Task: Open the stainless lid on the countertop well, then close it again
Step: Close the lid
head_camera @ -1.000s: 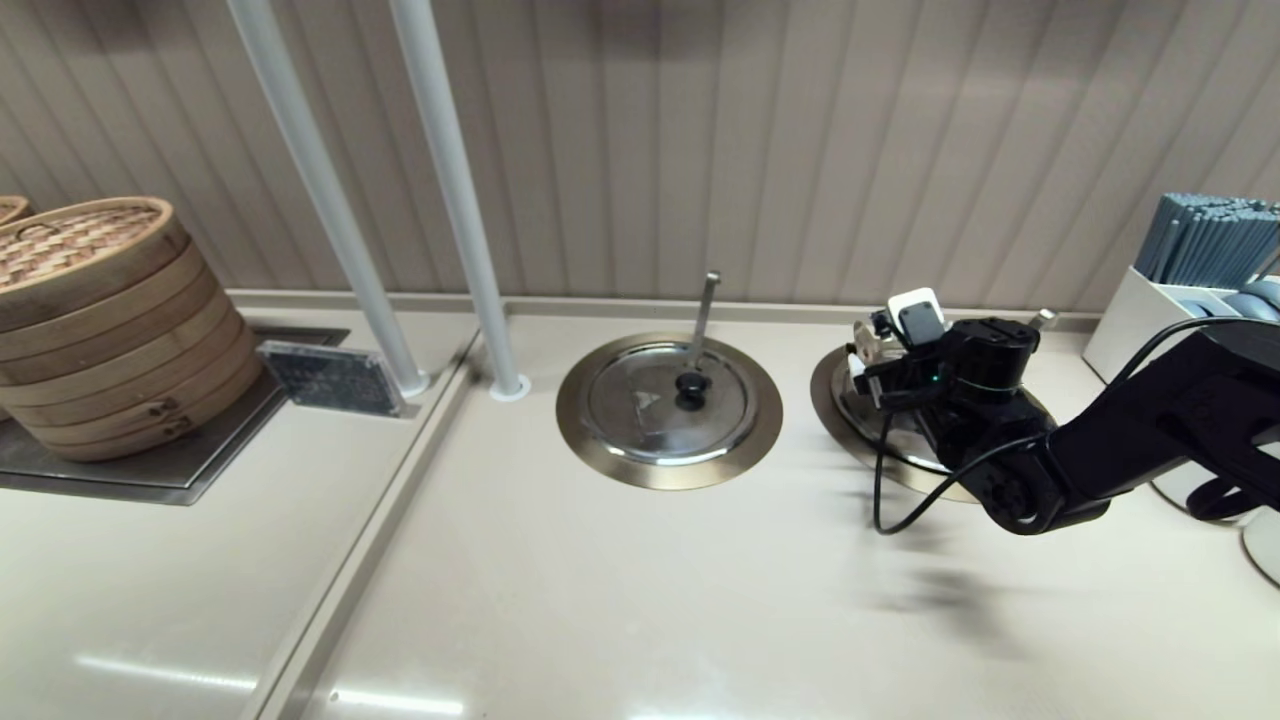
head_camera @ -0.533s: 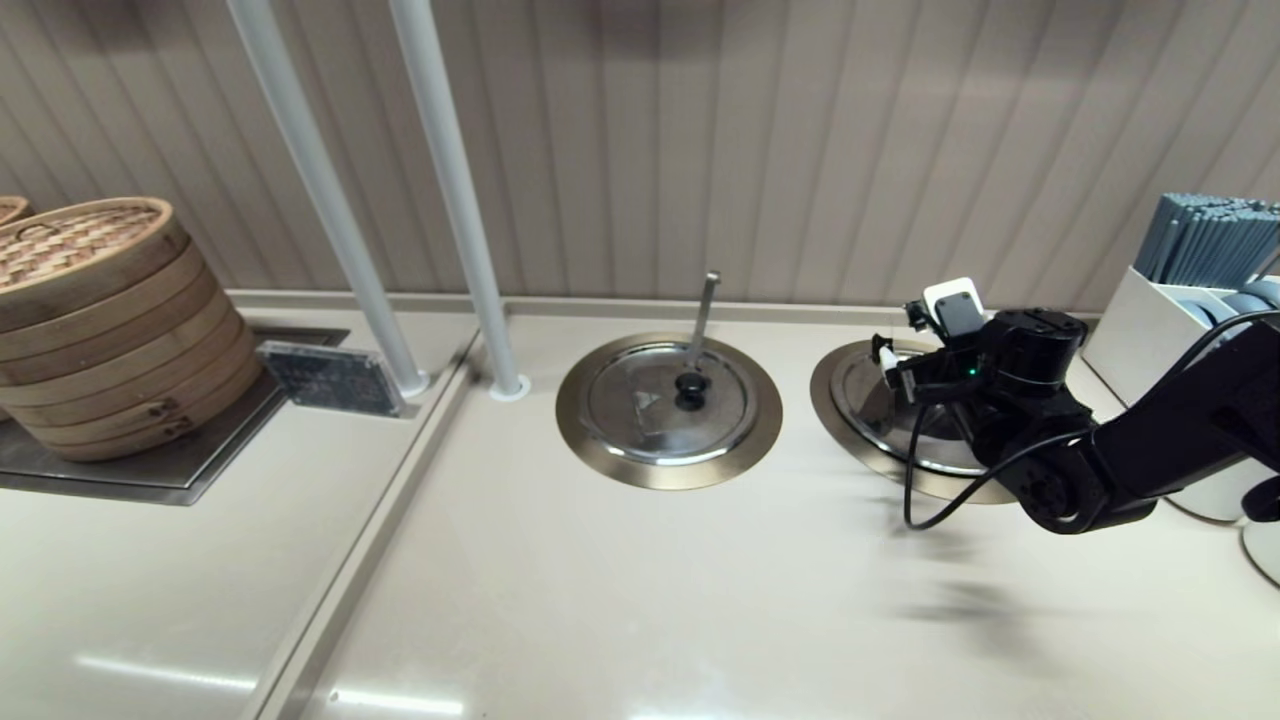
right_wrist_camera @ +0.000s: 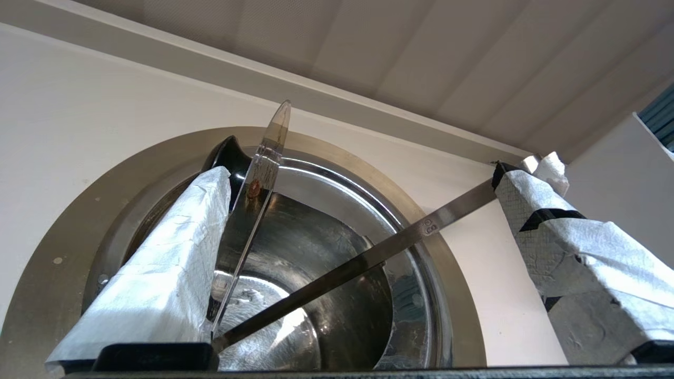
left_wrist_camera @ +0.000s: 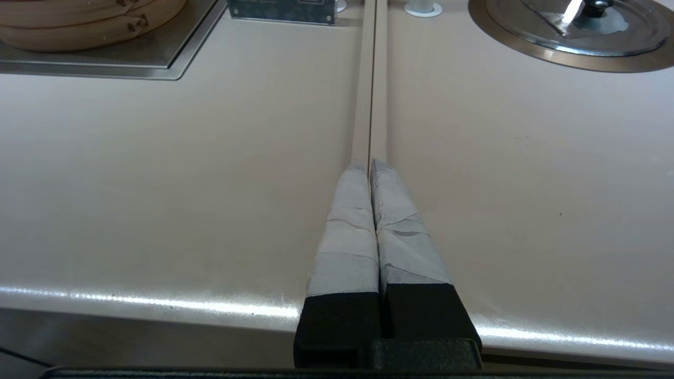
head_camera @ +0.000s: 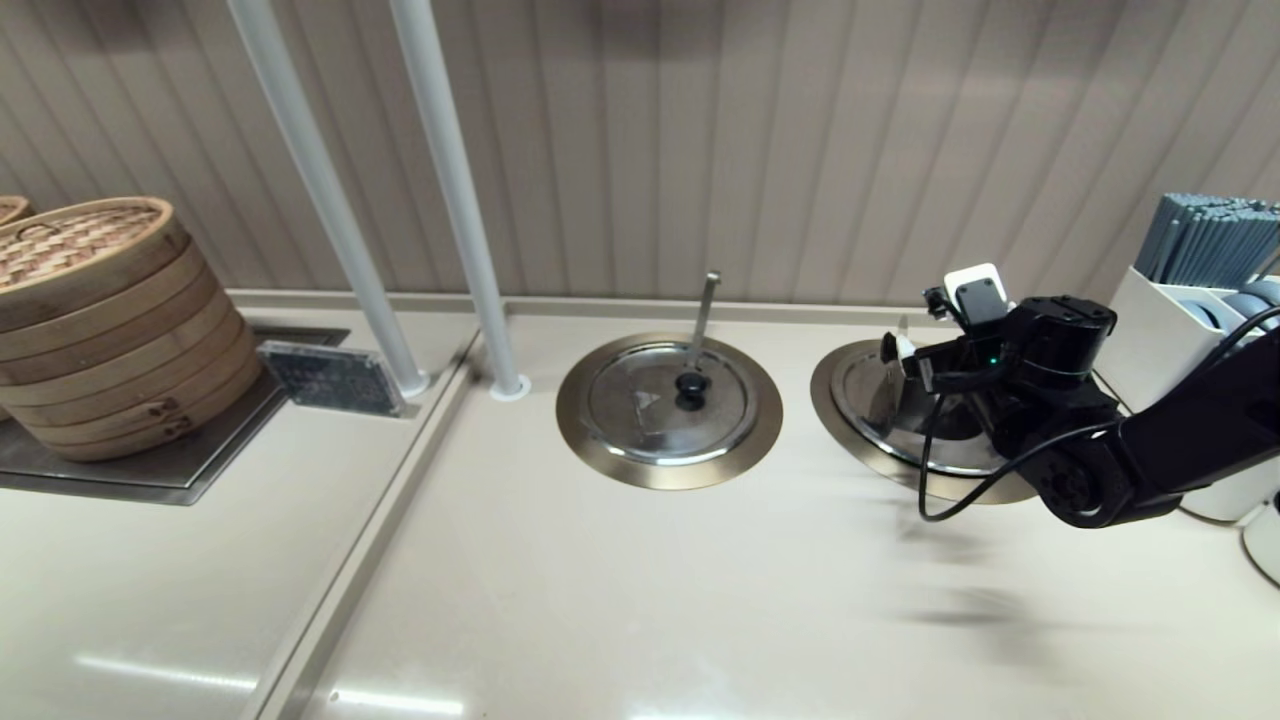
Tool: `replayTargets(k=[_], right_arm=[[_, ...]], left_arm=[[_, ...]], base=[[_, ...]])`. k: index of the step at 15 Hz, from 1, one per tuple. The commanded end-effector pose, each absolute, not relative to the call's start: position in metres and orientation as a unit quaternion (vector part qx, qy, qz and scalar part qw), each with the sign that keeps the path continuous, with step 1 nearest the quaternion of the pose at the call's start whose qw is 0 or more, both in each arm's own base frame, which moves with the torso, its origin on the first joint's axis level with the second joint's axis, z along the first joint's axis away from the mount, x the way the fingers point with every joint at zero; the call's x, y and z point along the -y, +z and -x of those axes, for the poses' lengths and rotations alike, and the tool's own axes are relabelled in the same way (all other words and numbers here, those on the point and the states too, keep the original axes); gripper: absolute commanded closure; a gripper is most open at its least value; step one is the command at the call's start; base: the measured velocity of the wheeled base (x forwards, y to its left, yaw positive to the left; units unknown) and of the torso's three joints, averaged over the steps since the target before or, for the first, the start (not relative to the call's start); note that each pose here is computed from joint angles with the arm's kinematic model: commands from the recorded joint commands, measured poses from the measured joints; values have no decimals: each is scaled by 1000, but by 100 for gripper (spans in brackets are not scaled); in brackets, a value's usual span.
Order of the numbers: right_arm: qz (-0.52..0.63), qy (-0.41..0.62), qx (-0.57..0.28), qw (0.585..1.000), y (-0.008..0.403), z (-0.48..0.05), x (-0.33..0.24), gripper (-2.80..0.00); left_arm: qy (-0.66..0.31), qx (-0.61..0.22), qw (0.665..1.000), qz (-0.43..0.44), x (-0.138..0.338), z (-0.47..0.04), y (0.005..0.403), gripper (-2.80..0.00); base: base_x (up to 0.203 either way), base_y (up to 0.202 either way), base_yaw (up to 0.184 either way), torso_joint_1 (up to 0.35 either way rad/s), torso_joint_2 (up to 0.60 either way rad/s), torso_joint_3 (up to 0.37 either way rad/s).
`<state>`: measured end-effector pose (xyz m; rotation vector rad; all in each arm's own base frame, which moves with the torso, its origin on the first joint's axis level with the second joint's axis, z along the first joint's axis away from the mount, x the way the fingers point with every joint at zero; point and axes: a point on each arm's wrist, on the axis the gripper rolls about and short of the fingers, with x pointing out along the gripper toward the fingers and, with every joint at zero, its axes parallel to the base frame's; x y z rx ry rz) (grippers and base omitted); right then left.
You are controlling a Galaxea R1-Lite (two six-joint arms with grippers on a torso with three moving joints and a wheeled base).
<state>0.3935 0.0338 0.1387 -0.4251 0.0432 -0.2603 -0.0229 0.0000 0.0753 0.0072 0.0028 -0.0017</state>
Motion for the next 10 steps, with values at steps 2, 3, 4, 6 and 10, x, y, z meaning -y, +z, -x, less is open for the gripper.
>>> replayTargets(k=[2, 3, 4, 6, 10], right_arm=[[211, -148, -16, 966, 145, -391, -20, -280], [212, -152, -19, 965, 145, -390, -16, -280], [213, -153, -21, 965, 144, -390, -15, -280], [220, -157, -31, 962, 140, -388, -10, -280], [231, -173, -40, 957, 144, -378, 4, -280]], left_arm=[[-1, -1, 1000, -4, 0, 23, 76, 0], [-1, -2, 1000, -4, 0, 23, 75, 0], [-1, -2, 1000, -4, 0, 23, 75, 0], [-1, -2, 1000, -4, 0, 23, 75, 0], [-1, -2, 1000, -4, 0, 23, 75, 0]], base=[[0, 0, 0, 0, 0, 0], [0, 0, 0, 0, 0, 0], [0, 0, 0, 0, 0, 0], [0, 0, 0, 0, 0, 0], [0, 0, 0, 0, 0, 0]])
